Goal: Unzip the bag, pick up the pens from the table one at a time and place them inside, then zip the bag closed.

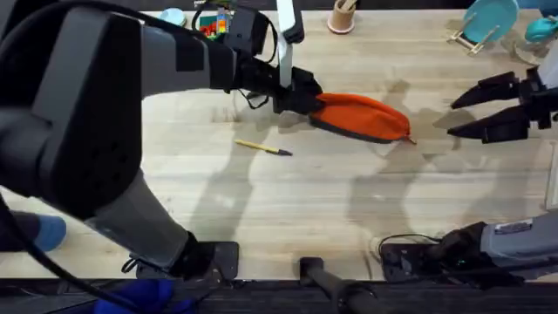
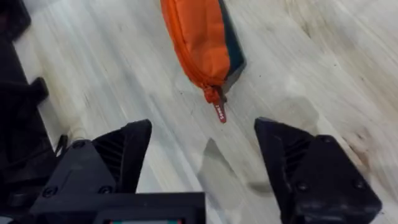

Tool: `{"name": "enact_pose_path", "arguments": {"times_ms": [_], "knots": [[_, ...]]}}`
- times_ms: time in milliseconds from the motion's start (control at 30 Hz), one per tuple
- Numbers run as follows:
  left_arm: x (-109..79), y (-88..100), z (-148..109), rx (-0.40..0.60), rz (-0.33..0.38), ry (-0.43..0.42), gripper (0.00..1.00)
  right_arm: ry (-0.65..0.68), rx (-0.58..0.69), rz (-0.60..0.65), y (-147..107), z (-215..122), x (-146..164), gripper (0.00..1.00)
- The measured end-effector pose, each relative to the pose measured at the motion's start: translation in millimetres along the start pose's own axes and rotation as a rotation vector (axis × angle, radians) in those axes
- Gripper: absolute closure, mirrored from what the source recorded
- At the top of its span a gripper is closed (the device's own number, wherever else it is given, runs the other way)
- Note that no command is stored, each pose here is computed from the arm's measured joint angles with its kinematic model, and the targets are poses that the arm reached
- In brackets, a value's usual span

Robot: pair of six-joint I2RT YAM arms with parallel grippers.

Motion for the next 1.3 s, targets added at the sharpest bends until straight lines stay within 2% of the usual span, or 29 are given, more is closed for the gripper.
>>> {"name": "enact_pose_path", "arguments": {"times_ms": [300,833,1300], "knots": [[0.0,0.0,0.0,0.0,0.0,0.0,0.958,-0.006,0.017,-0.064,1.2,19.1,-10.5,0.006],[0.0,0.0,0.0,0.0,0.0,0.0,0.958,-0.008,0.015,-0.11,-23.5,63.3,-18.2,0.006],[0.0,0.0,0.0,0.0,0.0,0.0,0.958,0.018,0.043,-0.254,-12.9,102.4,-12.5,0.006]]}}
Point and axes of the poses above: each hand's point on the last joint's axis, 136 mm out from that joint toward the fingers, its own z axis out along the fingers, its own x axis along the line the jaws close on, y = z × x, the point moved 1 cm from there along -z, back along the fingers, and after that the axes turned 8 degrees about z, right-handed, at the moved point
